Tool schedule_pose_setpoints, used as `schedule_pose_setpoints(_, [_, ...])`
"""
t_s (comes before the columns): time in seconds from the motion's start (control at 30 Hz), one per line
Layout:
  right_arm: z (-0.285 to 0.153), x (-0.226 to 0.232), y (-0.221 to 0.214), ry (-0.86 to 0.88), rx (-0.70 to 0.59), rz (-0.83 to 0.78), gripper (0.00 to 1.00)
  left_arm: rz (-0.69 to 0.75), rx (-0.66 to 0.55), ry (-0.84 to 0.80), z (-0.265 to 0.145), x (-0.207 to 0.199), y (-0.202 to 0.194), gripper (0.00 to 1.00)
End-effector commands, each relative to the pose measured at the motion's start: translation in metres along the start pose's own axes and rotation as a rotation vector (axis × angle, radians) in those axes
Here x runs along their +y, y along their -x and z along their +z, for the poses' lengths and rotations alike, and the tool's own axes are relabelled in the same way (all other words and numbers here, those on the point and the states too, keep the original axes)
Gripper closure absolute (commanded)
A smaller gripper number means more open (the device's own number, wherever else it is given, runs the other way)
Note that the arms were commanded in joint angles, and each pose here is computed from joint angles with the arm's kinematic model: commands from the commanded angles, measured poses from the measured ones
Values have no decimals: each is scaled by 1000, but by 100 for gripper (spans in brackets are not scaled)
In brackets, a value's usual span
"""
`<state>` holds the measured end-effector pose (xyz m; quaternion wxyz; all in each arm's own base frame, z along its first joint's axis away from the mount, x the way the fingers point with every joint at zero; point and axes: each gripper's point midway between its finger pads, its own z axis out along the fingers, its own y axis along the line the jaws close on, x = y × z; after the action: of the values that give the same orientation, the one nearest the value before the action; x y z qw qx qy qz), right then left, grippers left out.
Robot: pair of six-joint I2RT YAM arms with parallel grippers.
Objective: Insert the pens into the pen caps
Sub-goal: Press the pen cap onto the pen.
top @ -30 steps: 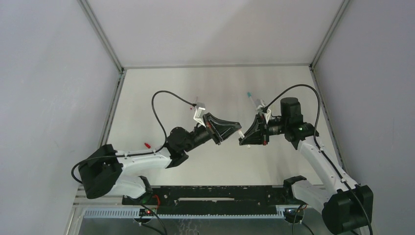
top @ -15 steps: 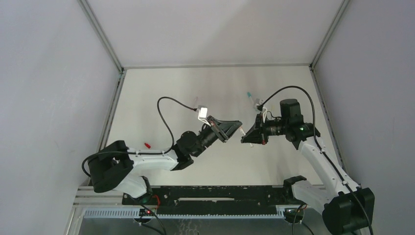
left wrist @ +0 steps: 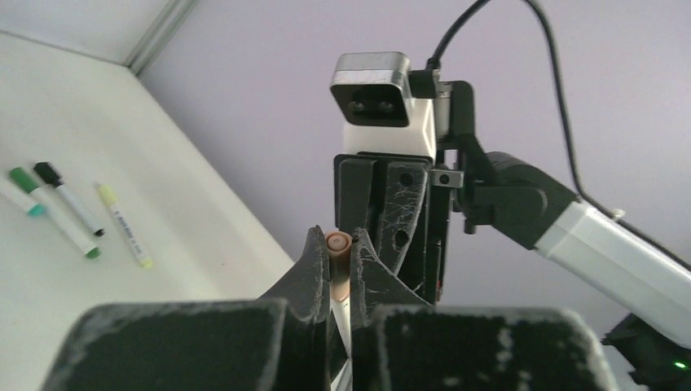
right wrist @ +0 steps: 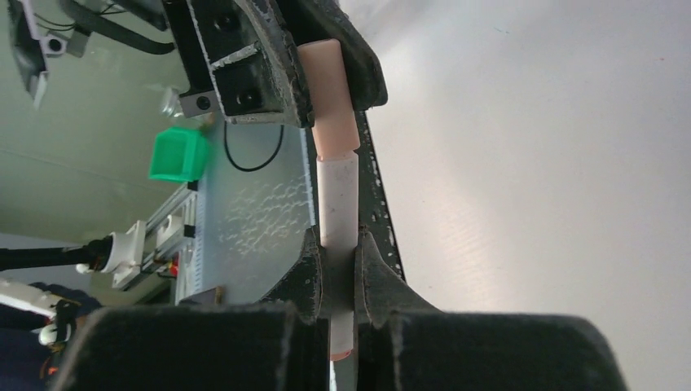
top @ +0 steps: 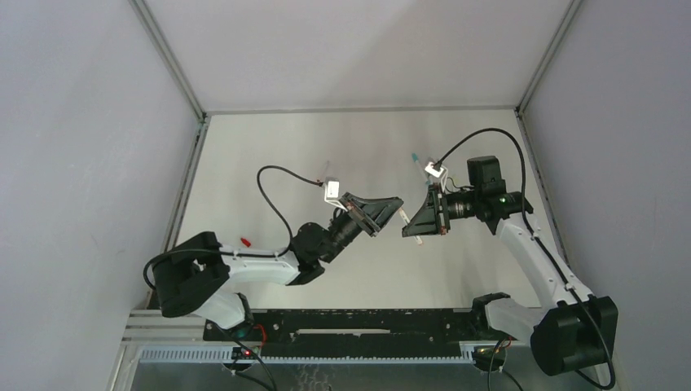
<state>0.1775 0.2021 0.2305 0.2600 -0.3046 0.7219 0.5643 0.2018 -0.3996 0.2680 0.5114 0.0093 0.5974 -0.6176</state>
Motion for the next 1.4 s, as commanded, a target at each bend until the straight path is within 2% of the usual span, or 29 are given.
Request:
schedule_pose_setpoints(0.0, [-21, 22, 112, -42, -220, -483, 100, -170, 944, -257, -149, -32, -193, 100])
schedule_pose_setpoints(0.1, [-22, 19, 117, -117, -231, -570, 100, -222, 997, -236, -157, -28, -202, 100])
schedule_pose_setpoints(0.2, [-21, 8, 120, -248, -189, -650, 100, -225, 1050, -145, -163, -12, -215, 100])
schedule_pose_setpoints(0.4, [-26, -11, 138, -481, -206, -701, 100, -104, 1148, 96, -171, 24, -234, 100])
schedule_pose_setpoints(0.53, [-39, -17, 151, -559, -258, -669, 100, -58, 1153, 128, -173, 28, -236, 100])
schedule_pose_setpoints(0.6, [-42, -16, 152, -520, -277, -626, 100, -58, 1130, 111, -172, 25, -232, 100])
schedule_pose_setpoints(0.67, [-39, -8, 147, -403, -294, -571, 100, -61, 1083, 73, -165, 17, -224, 100])
schedule_pose_setpoints(0.8, [-32, 10, 132, -179, -311, -512, 100, -71, 942, -37, -142, -12, -196, 100])
schedule_pose_setpoints(0.87, [-30, 16, 127, -119, -328, -502, 100, -72, 874, -88, -132, -27, -180, 100])
schedule_pose_setpoints(1.0, [-31, 15, 123, -133, -335, -547, 100, -73, 841, -145, -124, -43, -171, 100])
schedule_pose_setpoints(1.1, [-31, 11, 117, -176, -316, -595, 100, -79, 839, -130, -121, -41, -172, 100])
schedule_pose_setpoints(1.23, [-17, 6, 84, -162, -201, -637, 100, -81, 788, -59, -110, -32, -159, 97])
schedule_pose_setpoints(1.37, [-6, 1, 61, -137, -133, -669, 100, -50, 692, 10, -94, -28, -129, 88])
